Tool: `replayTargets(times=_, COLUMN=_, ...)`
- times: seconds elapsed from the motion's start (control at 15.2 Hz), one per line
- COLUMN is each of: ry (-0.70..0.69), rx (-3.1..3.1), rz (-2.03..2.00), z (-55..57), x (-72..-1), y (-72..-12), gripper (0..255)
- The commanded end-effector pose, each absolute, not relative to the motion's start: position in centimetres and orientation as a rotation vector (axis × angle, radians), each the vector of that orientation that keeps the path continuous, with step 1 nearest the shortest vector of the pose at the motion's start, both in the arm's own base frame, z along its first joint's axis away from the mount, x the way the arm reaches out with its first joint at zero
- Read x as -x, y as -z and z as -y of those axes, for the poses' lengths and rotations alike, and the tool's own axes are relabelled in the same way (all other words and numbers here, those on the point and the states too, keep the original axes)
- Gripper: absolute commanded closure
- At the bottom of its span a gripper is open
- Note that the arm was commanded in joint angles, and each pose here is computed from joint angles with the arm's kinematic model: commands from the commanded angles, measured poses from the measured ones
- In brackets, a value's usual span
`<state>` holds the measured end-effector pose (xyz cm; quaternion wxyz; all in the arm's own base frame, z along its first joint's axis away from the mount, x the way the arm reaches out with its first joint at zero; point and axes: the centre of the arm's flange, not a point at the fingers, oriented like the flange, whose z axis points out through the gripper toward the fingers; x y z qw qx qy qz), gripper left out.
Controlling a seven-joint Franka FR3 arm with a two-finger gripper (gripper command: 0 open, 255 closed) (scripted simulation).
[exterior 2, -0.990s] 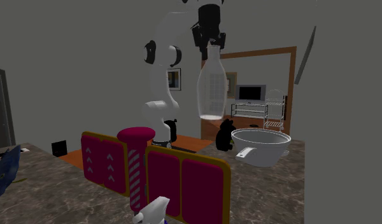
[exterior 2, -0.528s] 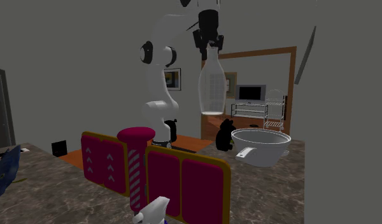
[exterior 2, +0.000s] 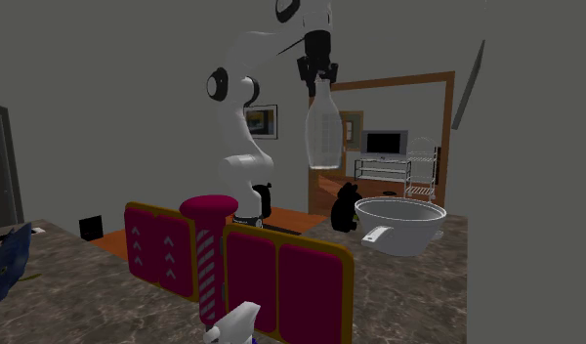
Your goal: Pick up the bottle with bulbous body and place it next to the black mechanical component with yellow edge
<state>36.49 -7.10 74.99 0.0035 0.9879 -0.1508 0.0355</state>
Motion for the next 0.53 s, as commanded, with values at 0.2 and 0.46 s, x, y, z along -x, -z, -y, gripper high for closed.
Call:
replayTargets(times=0.2, ry=-0.111, rx=-3.095, rz=0.475, z=1.3, x=-33.0, y=-74.7, gripper=255)
replayTargets(times=0.46, ry=-0.111, rx=-3.095, rz=0.475, z=-3.1, x=-30.2, y=-74.7, gripper=255)
